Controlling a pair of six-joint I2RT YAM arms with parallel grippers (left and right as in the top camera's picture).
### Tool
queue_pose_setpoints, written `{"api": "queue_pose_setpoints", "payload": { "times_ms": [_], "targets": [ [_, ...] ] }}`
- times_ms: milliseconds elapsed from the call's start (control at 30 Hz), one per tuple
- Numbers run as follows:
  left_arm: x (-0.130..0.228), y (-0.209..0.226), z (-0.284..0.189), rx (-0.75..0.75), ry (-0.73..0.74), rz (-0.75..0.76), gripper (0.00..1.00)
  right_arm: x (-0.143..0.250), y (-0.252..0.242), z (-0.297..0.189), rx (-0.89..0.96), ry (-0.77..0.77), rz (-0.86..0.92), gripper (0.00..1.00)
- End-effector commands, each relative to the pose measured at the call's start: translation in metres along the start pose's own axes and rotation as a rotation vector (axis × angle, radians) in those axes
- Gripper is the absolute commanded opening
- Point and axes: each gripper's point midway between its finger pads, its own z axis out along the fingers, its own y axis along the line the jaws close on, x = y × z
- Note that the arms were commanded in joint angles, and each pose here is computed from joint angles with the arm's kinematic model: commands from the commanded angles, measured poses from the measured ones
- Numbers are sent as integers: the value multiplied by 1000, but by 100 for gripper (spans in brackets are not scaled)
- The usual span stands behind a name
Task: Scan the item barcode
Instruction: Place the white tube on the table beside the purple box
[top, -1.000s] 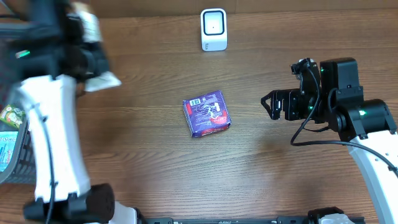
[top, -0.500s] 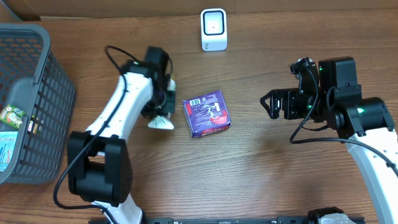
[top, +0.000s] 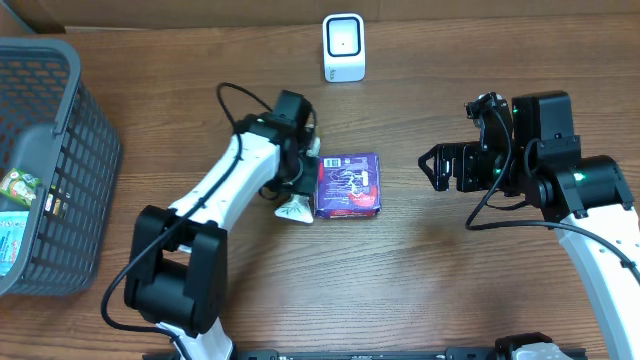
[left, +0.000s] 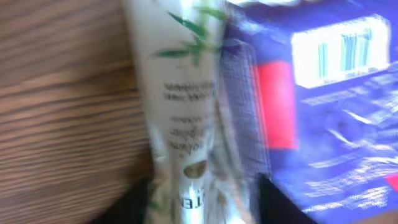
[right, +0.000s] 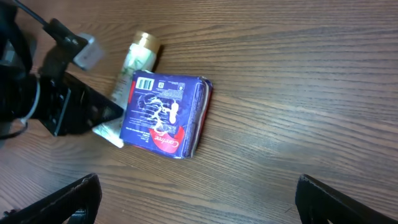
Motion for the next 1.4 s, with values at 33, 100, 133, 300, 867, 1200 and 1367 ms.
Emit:
{"api": "queue_pose_setpoints", "payload": {
  "times_ms": [33,100,133,300,867,1200,1367],
  "targets": [
    [0,-13,-3,38,-1,27,72,-8,2,-5,-5,-27,-2,100],
    [-6,-13,-12,37,-12,21,72,-8,2,-5,-6,-28,-2,100],
    [-12,-10,-20,29,-25,6,72,-8,2,-5,-5,-28,-2,100],
    [-60,12,-103,-43,-177,-65,71,-8,2,-5,-5,-26,-1,100],
    [33,293,-300,-353,-401,-1034,68,-2,1,-5,-2,-3,8,100],
    [113,382,-297,-392,-407,-1332,68,-2,1,-5,-3,-4,7,100],
    [118,408,-258,-319,-409,-1356,68,-2,1,-5,-2,-2,8,100]
  ]
}}
